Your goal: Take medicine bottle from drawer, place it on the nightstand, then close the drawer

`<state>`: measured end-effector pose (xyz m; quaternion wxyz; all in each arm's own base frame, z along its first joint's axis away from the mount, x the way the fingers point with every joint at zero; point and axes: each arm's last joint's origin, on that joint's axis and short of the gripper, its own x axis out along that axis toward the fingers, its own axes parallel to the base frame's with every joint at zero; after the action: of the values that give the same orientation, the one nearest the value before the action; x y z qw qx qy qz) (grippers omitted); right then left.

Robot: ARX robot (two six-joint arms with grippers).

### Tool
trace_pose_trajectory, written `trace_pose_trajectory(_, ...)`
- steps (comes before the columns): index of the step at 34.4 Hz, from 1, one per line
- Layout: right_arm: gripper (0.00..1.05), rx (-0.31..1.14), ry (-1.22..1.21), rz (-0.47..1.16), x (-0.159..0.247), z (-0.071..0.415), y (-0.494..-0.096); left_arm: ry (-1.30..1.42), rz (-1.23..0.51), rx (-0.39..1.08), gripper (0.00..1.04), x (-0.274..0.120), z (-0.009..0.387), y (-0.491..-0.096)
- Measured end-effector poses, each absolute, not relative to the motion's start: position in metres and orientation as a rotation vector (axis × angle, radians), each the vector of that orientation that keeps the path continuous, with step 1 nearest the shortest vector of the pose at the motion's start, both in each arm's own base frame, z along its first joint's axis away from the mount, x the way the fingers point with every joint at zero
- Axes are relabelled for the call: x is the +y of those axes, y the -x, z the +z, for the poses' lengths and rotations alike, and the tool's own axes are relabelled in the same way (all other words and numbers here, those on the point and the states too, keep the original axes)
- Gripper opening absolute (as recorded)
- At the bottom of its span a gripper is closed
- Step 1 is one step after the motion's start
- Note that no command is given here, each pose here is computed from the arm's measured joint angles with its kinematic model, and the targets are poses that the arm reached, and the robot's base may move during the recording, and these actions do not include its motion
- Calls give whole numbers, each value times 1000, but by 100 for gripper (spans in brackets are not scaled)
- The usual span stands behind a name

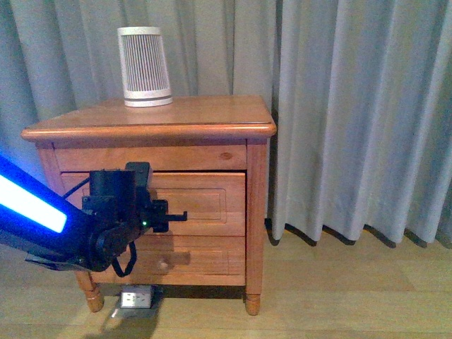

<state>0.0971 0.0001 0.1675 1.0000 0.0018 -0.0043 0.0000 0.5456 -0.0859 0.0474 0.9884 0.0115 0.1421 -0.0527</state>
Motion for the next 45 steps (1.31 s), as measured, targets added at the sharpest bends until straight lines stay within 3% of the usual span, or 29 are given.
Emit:
trace_pose_trajectory(20, 98, -9, -3, 0, 0, 168, -97, -14, -120, 275, 25, -84, 45, -534)
trace_pose_trajectory(45, 98, -9, -4, 0, 0, 168, -97, -84, -156, 348, 24, -66, 40, -381)
